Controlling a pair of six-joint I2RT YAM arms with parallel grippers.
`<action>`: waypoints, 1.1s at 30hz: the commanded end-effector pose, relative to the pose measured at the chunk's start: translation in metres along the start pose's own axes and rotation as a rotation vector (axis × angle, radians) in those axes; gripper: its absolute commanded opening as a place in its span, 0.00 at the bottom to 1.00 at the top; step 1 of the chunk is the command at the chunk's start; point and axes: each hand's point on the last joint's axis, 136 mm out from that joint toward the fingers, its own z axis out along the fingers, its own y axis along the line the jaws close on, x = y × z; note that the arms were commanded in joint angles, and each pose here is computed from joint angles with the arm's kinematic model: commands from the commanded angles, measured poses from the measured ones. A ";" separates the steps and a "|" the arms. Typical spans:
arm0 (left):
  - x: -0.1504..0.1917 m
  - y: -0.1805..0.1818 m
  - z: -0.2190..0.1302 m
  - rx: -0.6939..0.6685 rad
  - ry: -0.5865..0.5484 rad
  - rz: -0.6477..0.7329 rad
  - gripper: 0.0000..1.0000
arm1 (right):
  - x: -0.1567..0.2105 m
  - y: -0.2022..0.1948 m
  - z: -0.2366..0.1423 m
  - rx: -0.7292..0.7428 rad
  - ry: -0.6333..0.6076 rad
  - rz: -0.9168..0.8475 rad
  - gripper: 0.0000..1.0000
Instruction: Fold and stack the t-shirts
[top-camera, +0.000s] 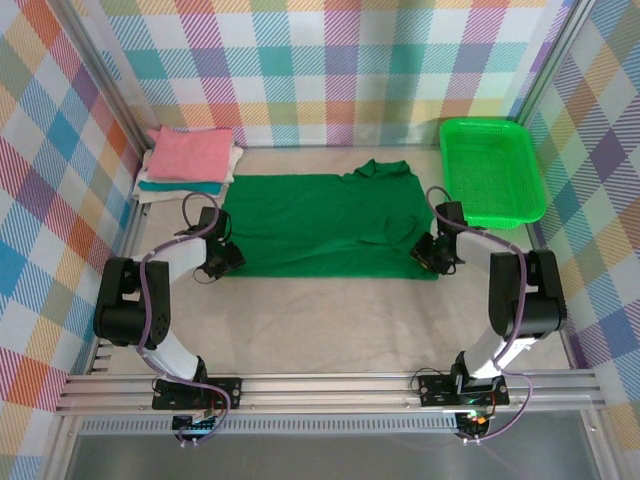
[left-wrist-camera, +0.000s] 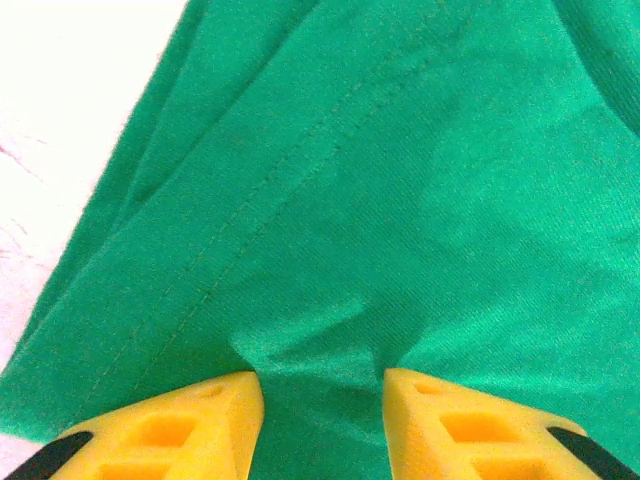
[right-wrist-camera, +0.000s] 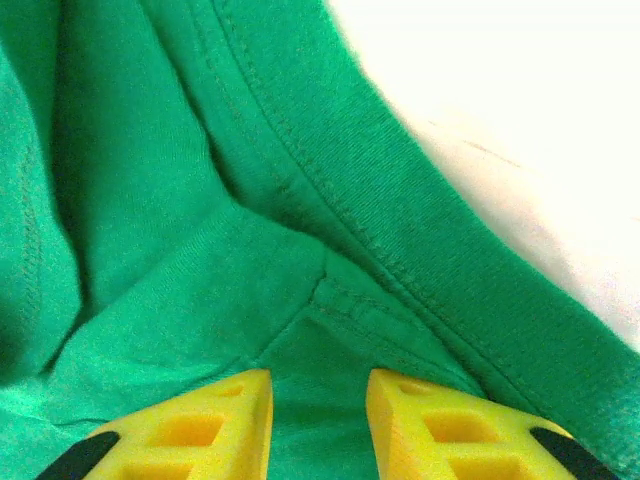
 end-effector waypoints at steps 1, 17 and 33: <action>0.040 0.029 0.011 -0.071 0.142 -0.029 0.40 | 0.019 -0.032 -0.003 0.063 0.045 0.060 0.33; 0.041 0.013 -0.047 0.044 0.068 -0.061 0.42 | 0.010 0.030 -0.074 -0.107 -0.026 -0.069 0.35; 0.003 -0.035 -0.054 0.102 -0.030 0.065 0.43 | 0.004 0.101 -0.007 -0.091 0.142 -0.338 0.40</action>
